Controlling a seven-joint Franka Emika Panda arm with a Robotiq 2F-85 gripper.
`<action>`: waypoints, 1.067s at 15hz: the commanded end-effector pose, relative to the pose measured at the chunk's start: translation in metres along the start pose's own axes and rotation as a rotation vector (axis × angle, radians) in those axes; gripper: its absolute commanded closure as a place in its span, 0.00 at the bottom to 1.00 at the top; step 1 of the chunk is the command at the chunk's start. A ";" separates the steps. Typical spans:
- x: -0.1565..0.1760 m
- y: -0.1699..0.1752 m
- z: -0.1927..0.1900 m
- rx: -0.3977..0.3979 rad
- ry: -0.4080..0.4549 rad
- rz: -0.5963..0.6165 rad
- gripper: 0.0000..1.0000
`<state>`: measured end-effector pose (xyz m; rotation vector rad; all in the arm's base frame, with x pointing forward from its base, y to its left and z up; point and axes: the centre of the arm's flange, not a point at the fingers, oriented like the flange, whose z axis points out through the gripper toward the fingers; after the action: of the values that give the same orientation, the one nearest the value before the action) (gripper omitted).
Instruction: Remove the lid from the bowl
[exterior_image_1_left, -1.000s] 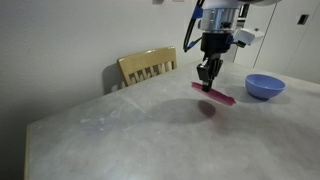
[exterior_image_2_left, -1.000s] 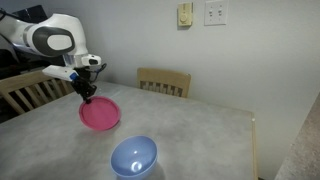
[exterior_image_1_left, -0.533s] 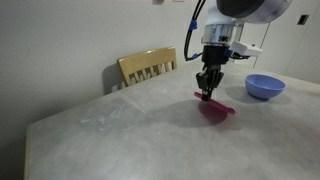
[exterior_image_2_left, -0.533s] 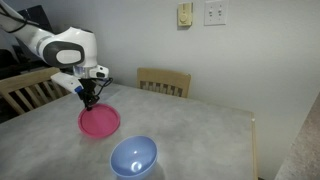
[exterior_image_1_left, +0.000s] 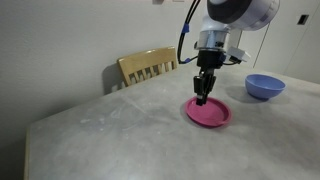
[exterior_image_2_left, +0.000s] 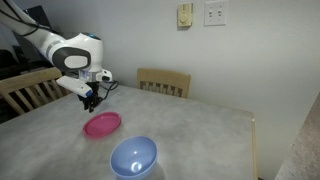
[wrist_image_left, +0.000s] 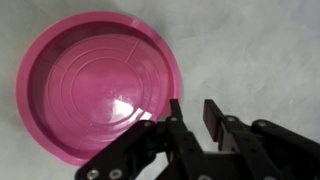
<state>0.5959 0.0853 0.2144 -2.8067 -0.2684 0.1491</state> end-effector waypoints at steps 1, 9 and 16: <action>0.007 0.004 -0.002 0.009 -0.029 -0.075 0.37; -0.007 -0.017 -0.036 -0.247 -0.035 -0.082 0.00; -0.016 -0.038 -0.068 -0.409 -0.017 -0.158 0.00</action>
<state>0.5984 0.0974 0.2759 -3.1513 -0.5230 0.0894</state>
